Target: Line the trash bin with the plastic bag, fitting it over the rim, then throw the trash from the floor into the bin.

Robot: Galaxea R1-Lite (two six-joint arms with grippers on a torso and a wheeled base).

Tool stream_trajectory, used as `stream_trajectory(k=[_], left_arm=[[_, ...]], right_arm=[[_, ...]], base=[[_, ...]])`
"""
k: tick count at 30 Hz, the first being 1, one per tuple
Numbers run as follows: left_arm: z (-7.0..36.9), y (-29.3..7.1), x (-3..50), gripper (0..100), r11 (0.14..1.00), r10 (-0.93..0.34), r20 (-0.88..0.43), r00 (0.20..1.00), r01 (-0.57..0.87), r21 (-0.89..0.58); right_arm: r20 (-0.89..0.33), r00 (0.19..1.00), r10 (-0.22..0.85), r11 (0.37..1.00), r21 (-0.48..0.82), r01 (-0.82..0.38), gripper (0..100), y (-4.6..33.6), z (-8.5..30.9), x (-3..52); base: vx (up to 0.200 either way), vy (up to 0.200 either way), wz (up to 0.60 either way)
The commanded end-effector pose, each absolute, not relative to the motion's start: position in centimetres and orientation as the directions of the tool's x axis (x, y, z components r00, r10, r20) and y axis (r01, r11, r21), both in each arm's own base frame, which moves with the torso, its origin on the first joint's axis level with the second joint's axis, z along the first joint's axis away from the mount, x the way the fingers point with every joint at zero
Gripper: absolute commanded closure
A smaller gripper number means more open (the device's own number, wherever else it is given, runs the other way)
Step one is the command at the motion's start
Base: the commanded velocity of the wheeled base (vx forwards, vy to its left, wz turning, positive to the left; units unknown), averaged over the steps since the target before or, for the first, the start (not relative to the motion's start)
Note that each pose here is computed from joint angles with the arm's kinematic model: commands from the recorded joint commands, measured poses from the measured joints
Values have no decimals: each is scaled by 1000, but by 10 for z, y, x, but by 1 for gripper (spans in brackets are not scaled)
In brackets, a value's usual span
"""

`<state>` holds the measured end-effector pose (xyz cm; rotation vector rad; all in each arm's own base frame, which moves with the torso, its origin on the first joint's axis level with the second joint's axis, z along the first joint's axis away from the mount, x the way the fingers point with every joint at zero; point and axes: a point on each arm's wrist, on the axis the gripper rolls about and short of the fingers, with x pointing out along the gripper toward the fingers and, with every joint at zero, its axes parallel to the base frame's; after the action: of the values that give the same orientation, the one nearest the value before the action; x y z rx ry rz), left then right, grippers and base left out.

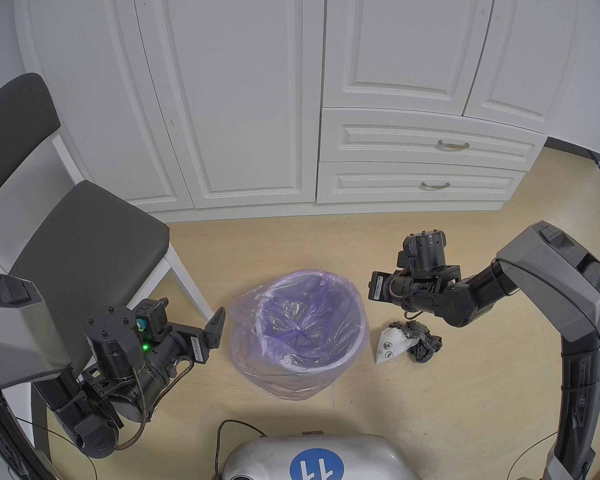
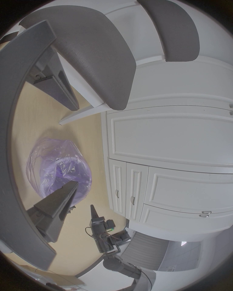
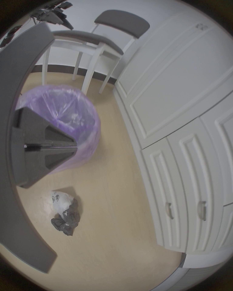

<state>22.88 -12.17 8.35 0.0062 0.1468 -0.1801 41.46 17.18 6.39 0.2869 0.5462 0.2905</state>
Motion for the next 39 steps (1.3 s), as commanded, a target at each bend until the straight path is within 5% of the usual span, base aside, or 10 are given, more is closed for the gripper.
stream_trajectory(k=[1,16,26,39], left_arm=[[81,-122,229,0,984,-175,-156,972,176,-7],[74,-115,236,0,989,-143,-180,973,146,0],[71,-115,240,0,991,-132,-184,974,135,4],[70,-115,246,0,992,-121,-177,977,123,0]], right_arm=[[-550,770,323,926,350,-139,100,151,30,434],[-713,500,492,868,445,-219,100,139,-15,427],[-713,488,504,863,442,-245,100,172,-53,445],[-702,513,493,855,501,-136,100,170,-51,460]], base=[[0,0,0],[0,0,0],[0,0,0],[0,0,0]])
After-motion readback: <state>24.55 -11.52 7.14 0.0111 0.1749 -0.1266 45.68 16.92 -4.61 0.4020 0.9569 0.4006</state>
